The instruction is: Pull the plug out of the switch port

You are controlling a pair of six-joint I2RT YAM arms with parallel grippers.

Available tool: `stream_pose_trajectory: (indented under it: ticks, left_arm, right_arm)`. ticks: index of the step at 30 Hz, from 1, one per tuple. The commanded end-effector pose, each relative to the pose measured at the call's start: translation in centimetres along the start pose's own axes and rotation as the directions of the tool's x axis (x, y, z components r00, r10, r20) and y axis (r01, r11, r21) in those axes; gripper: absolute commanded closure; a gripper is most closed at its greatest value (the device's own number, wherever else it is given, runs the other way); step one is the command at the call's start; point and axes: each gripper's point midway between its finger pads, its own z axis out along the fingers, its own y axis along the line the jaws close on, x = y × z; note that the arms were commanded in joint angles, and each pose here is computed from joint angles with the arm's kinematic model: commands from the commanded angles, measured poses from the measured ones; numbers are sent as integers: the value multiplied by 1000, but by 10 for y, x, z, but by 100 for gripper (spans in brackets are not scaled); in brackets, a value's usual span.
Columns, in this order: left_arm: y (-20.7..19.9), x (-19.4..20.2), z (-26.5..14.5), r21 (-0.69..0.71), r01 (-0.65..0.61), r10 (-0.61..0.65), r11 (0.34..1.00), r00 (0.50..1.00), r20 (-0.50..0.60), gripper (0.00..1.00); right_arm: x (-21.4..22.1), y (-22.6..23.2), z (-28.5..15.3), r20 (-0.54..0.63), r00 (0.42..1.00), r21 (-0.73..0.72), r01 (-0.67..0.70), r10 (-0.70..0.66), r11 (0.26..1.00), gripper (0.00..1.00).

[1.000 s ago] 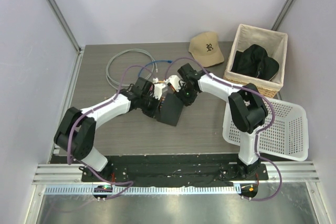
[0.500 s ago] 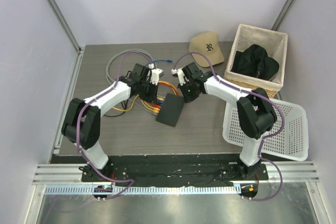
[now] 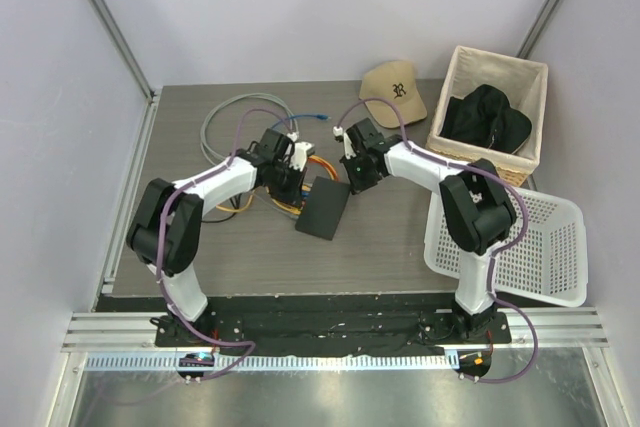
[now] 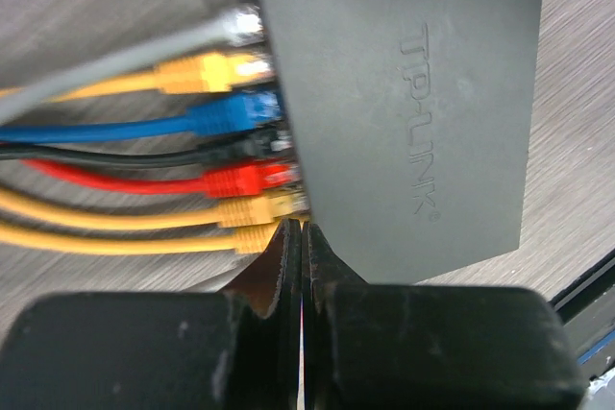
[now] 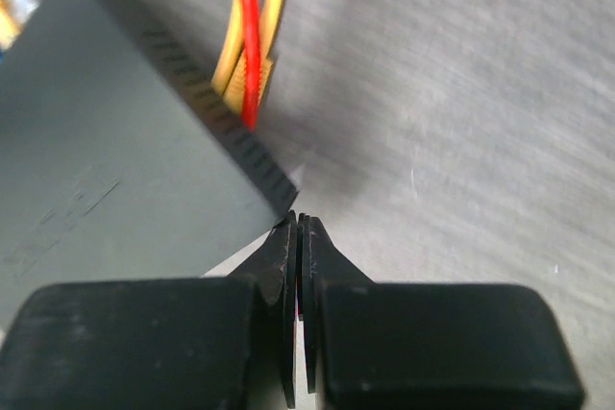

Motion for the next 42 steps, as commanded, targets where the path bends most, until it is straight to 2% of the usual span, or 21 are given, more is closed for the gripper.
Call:
stream_pose_trajectory:
  ticks: [1,13,18,21,25,26,27,28,29,30,32,34,35,37,40,41,42]
  left_arm:
    - [-10,11,10,30,-13,14,999,999,-32,100]
    - [-66,31,22,162,-96,110,982,991,-75,100]
    - [-93,40,27,201,-151,171,968,982,-83,100]
    - [-96,37,27,199,-168,185,966,980,-74,100]
    - [-91,32,7,183,-186,201,966,977,-69,99]
    - [-99,22,-12,214,-202,210,956,978,-14,97]
    - [-97,21,-21,222,-208,212,953,977,4,86]
    - [-103,10,-44,228,-240,229,944,971,73,80]
    - [-101,5,-54,221,-251,233,942,967,103,69]
    - [-98,1,-65,199,-273,251,941,959,129,63]
    - [-92,-18,-92,146,-288,255,946,943,213,49]
    - [-84,-29,-105,122,-276,239,953,938,252,43]
    - [-73,-39,-114,96,-254,219,962,935,280,36]
    - [-56,-50,-121,72,-215,185,974,938,294,34]
    - [-36,-60,-120,115,-125,91,985,961,261,31]
    - [-35,-62,-120,141,-109,72,984,966,248,31]
    - [-30,-56,-109,172,-70,37,983,981,189,32]
  right_arm:
    - [-39,8,6,91,996,-27,1,2,1000,99]
    - [-53,17,24,89,996,-78,21,-14,997,99]
    - [-45,23,28,69,997,-88,30,-24,996,98]
    - [-41,16,24,72,997,-49,28,-24,998,98]
    - [-59,-3,9,130,991,5,33,-33,999,98]
    - [-64,-9,3,145,989,17,31,-33,999,96]
    - [-72,-18,-3,168,986,30,20,-25,999,86]
    - [-79,-23,-11,190,982,34,14,-20,999,82]
    - [-89,-26,-20,218,975,39,32,-40,999,77]
    - [-95,-34,-28,233,972,47,31,-41,998,64]
    - [-117,-36,-53,297,950,59,77,-91,995,57]
    - [-128,-25,-72,332,934,17,135,-133,991,47]
    - [-141,-16,-92,376,911,-1,180,-167,984,44]
    - [-141,5,-110,397,887,-90,296,-238,951,40]
    - [-133,34,-135,419,853,-217,428,-312,877,38]
    - [-134,40,-142,435,840,-240,456,-325,857,38]
    - [-132,43,-143,439,832,-253,476,-338,842,39]
